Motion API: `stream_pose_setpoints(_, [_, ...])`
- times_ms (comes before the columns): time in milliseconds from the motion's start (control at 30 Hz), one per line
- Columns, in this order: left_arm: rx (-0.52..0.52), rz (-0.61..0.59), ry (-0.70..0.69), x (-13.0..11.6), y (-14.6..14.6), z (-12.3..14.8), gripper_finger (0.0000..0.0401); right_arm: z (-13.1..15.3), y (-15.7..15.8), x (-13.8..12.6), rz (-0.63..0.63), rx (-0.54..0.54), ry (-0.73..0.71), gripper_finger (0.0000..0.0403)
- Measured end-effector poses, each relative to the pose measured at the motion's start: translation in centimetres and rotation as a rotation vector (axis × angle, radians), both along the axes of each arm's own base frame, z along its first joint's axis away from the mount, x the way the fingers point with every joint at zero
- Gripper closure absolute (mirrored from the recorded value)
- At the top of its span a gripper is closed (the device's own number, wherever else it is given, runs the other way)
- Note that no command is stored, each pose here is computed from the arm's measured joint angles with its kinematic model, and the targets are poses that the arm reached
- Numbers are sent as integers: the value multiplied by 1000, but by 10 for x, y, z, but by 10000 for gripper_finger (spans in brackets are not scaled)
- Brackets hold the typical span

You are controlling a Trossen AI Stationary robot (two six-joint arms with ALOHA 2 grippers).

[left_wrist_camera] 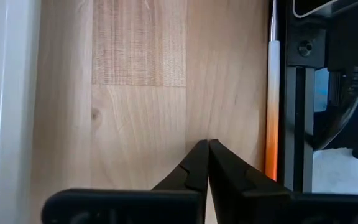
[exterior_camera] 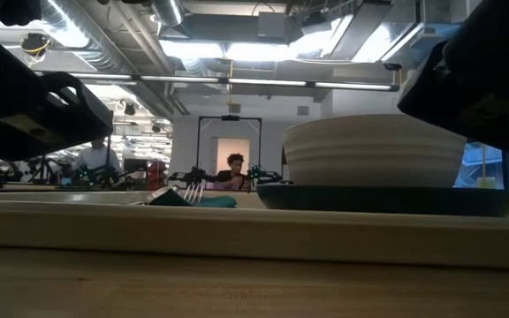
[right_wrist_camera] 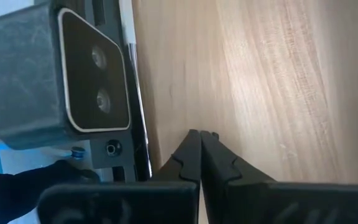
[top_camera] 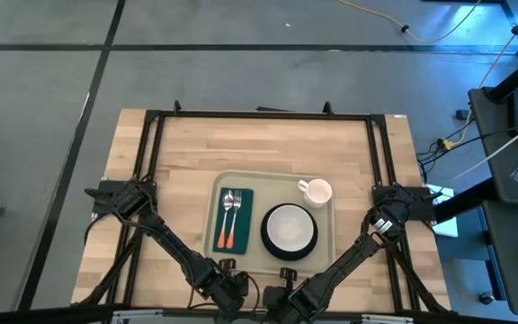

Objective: Set up tray
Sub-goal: Put the orange knife on the green napkin

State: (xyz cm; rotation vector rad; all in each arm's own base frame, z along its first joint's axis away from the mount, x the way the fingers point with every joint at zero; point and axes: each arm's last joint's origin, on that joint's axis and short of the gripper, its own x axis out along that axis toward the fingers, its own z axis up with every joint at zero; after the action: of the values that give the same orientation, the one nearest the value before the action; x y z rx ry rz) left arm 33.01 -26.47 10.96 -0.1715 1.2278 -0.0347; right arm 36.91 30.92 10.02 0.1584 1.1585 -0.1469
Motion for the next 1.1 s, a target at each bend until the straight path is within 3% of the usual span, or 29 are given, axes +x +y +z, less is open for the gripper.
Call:
stream_pose_setpoints(267, [-14, -52, 6, 0, 0, 2, 397, 21, 0, -3, 44, -36, 17, 403])
stream_pose_setpoints(600, [31, -179, -166, -16, -13, 45, 349, 38, 19, -29, 115, -66, 93, 384])
stream_pose_setpoints(800, [-5, -178, -167, -24, -29, 35, 300, 37, 13, -40, -1, -119, 175, 355])
stream_pose_setpoints(1100, [-31, -183, -174, -27, -42, 21, 260, 38, 13, -41, -3, -120, 175, 321])
